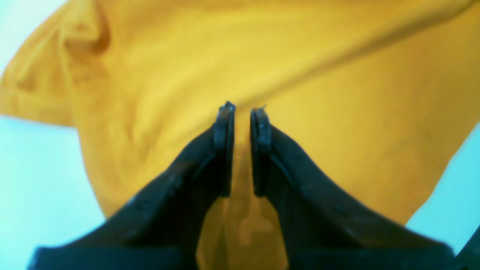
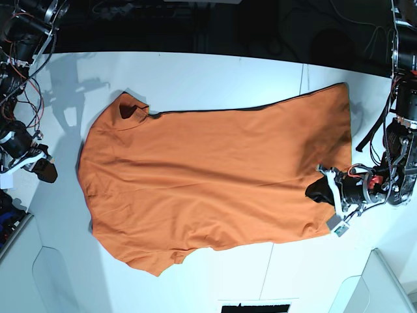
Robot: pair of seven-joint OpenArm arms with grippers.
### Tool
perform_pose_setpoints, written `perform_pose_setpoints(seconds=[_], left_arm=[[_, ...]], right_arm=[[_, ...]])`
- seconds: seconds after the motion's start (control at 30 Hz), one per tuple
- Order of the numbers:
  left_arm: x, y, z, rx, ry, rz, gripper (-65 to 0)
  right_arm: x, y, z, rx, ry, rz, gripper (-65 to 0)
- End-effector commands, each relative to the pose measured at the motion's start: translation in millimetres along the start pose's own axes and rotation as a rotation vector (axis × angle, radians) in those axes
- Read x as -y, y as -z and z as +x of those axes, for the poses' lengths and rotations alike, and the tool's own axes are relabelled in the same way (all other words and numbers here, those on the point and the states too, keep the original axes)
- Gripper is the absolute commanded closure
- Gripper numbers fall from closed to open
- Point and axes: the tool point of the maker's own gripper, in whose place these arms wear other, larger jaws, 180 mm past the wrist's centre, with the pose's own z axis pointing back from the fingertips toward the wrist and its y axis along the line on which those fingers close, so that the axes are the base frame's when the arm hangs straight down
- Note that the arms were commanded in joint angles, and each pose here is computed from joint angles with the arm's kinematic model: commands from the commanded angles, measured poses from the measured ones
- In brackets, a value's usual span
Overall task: Layout the t-shirt on the table in an organized manner, then fold the t-shirt properly
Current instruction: 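Drag the shirt hem with the left gripper to straighten the body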
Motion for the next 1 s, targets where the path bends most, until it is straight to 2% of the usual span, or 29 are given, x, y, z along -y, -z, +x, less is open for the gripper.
perform_pose_setpoints(seconds=[0.0,0.27,0.47,0.57,0.77,0.87,0.97], left_arm=[[0.5,-9.0,9.4,0.033,0.026,0.000,-9.5],[48.0,-5.7,-59.6,-0.053,0.020,-0.073,-9.5],[43.9,-19.2,-87.4,-0.053,-0.047,-0.038,-9.5],[40.4,-20.2,-99.4,-0.075,-0.032,-0.009,-9.5],[37.6,-20.0,-102.4,-0.082,-0.014,0.009,-9.5],[37.3,-19.8,-99.5,-0.066,-0.013,0.010,-9.5],[37.5,-19.7,-98.3,-0.060,-0.013,0.010,-9.5]], right_arm=[[1.4,-8.7,9.8,0.028,-0.017,0.009,0.0],[9.5,-30.3,-65.6,-0.082,0.080,0.018,0.0],[-1.6,-34.6,-93.5,-0.110,0.110,0.032,0.0],[-13.5,-30.6,-93.8,-0.094,0.116,0.054,0.0],[-51.5,-24.2,-69.3,-0.011,0.043,0.105,0.0],[-67.0,-11.0,-57.7,0.020,-0.009,0.117,0.0],[-80.9,13.2,-61.4,-0.013,-0.100,0.118,0.0]])
